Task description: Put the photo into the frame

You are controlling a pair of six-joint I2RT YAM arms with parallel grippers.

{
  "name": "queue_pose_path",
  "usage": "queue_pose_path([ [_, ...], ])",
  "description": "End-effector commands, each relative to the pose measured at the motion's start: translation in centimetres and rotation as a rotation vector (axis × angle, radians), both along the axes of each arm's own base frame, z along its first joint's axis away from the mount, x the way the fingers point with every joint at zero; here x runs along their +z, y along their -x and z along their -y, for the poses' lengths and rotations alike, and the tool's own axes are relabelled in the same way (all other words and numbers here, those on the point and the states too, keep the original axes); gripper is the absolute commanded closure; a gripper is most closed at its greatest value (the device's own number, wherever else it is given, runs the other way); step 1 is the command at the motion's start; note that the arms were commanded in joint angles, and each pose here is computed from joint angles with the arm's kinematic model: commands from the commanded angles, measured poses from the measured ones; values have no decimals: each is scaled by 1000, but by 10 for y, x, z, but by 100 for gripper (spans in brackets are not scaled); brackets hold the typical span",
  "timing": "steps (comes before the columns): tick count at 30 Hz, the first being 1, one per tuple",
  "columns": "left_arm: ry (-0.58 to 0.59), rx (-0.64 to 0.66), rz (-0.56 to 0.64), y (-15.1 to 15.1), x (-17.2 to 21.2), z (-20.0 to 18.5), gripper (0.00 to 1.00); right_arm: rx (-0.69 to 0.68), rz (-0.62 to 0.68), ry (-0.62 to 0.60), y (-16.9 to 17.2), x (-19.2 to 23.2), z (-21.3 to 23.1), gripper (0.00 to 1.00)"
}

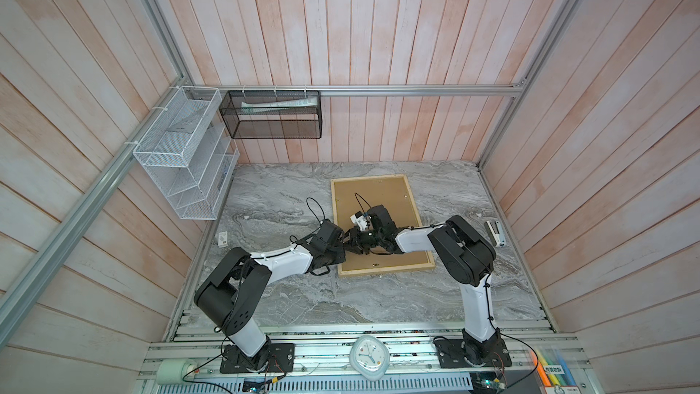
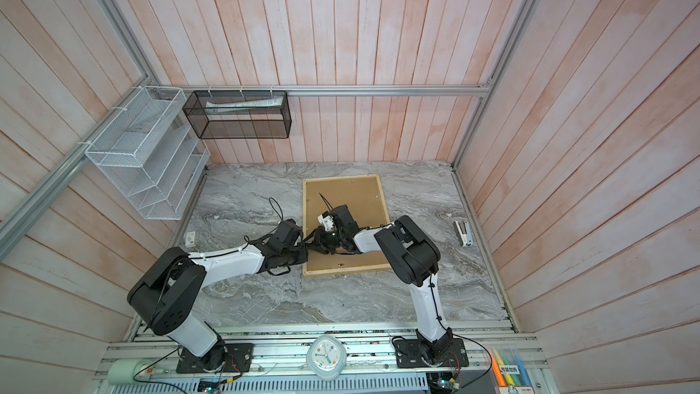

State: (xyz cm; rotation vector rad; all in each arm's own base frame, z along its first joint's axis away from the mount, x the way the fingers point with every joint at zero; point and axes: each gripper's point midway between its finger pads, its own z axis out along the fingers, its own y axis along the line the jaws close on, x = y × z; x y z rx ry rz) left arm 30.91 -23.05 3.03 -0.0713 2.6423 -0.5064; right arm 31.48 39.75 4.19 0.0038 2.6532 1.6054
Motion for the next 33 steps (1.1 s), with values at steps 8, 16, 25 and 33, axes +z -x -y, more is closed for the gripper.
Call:
queue_pose_path([
  [8,-11,-50,-8,1,-9,6,85,-68,-19,180,7,-34,25,64],
  [16,-14,-53,-1,-3,-8,7,87,-73,-14,183,7,-32,26,64],
  [25,15,-92,-6,-1,-9,15,88,-74,-14,181,0,-36,20,64],
  [33,34,-120,-7,2,-7,19,88,-94,-8,196,-8,-42,20,64],
])
